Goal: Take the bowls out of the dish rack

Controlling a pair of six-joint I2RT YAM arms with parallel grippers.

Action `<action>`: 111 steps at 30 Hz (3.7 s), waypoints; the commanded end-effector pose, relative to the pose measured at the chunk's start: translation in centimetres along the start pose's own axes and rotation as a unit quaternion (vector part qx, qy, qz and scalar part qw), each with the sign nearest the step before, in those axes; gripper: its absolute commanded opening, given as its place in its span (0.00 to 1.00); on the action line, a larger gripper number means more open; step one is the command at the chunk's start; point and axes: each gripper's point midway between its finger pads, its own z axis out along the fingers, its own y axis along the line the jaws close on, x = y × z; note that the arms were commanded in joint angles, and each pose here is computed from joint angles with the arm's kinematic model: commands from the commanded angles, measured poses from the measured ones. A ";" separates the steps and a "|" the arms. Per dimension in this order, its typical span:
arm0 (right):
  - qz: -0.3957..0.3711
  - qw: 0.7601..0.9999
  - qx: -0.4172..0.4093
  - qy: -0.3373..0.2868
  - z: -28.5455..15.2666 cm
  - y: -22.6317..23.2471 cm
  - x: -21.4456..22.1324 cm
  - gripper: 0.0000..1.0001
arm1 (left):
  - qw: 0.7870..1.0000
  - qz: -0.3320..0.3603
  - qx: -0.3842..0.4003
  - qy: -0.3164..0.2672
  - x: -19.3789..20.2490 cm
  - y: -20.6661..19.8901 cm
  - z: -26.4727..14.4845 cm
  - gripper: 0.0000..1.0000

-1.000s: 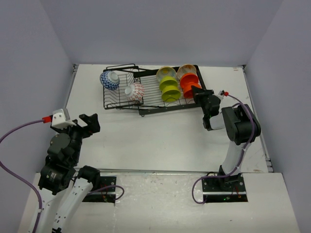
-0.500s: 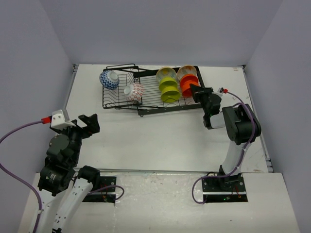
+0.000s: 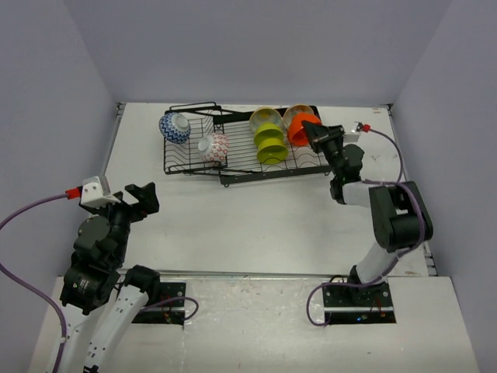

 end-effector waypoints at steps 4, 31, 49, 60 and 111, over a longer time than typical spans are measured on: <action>-0.233 0.971 0.032 0.051 -3.8 10.6 0.3 0.00 | 1.000 -0.003 0.009 -0.017 -0.8 -0.4 0.0 1.00; -0.465 0.571 0.567 0.370 -23.7 -9.4 0.3 0.00 | 1.000 -0.007 0.013 -0.026 -1.2 -0.4 -0.4 1.00; -0.482 0.555 0.551 0.395 -22.4 -10.0 2.4 0.37 | 0.999 -0.010 0.011 -0.032 -1.4 -0.2 -0.6 1.00; -0.505 0.743 0.327 0.293 -15.2 4.6 4.0 0.98 | 0.999 -0.009 0.010 -0.029 -1.3 -0.2 -0.5 1.00; 0.068 0.978 0.155 -0.122 8.5 -8.4 -4.5 0.55 | 1.000 0.012 0.023 0.011 0.4 -1.3 1.1 1.00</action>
